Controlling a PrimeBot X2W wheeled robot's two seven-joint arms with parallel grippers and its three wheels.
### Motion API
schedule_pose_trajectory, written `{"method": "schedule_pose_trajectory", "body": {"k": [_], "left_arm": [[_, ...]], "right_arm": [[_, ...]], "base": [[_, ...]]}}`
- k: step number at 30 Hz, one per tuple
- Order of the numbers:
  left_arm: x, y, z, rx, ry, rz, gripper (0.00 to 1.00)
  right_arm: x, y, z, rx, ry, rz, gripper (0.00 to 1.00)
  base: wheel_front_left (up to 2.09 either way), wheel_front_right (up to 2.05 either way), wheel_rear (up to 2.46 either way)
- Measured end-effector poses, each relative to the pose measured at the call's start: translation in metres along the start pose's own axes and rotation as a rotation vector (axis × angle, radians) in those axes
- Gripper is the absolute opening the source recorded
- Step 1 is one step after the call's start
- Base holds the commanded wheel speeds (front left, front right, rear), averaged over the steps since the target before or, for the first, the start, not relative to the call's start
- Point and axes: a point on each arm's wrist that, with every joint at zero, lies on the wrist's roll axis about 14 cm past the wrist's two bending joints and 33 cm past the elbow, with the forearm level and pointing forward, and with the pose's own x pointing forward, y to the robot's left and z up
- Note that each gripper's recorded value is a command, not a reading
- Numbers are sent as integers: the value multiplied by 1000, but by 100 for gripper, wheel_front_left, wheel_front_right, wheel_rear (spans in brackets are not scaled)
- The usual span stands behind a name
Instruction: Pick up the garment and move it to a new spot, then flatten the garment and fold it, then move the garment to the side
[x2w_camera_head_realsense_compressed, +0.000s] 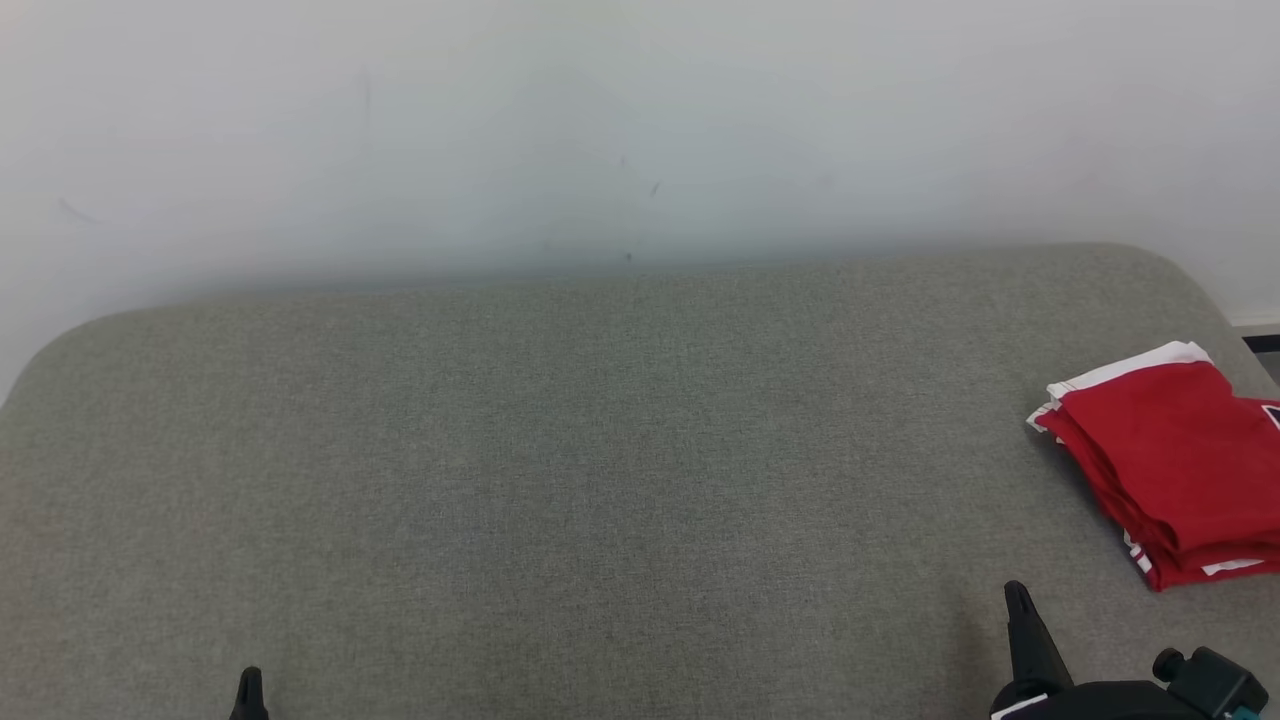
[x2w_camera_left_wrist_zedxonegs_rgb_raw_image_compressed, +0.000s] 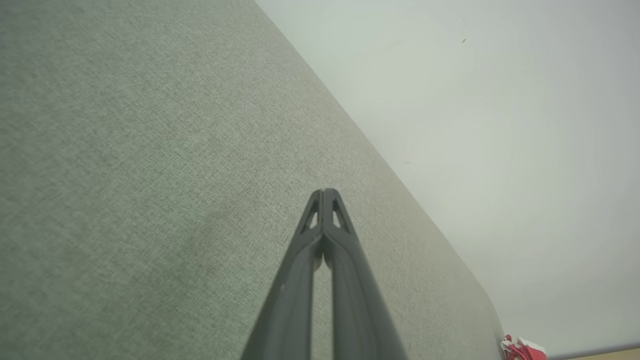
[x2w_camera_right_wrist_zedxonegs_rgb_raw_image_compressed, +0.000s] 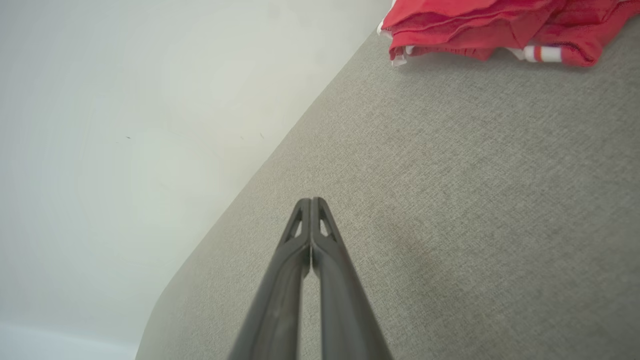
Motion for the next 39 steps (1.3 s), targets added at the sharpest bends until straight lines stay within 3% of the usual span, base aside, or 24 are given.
{"method": "schedule_pose_trajectory", "body": {"k": [39], "left_arm": [[20,-23,9,-394,13,-54,0]], "right_arm": [[19,18,20,420,-14,52,0]], "base": [[0,0,0]]}}
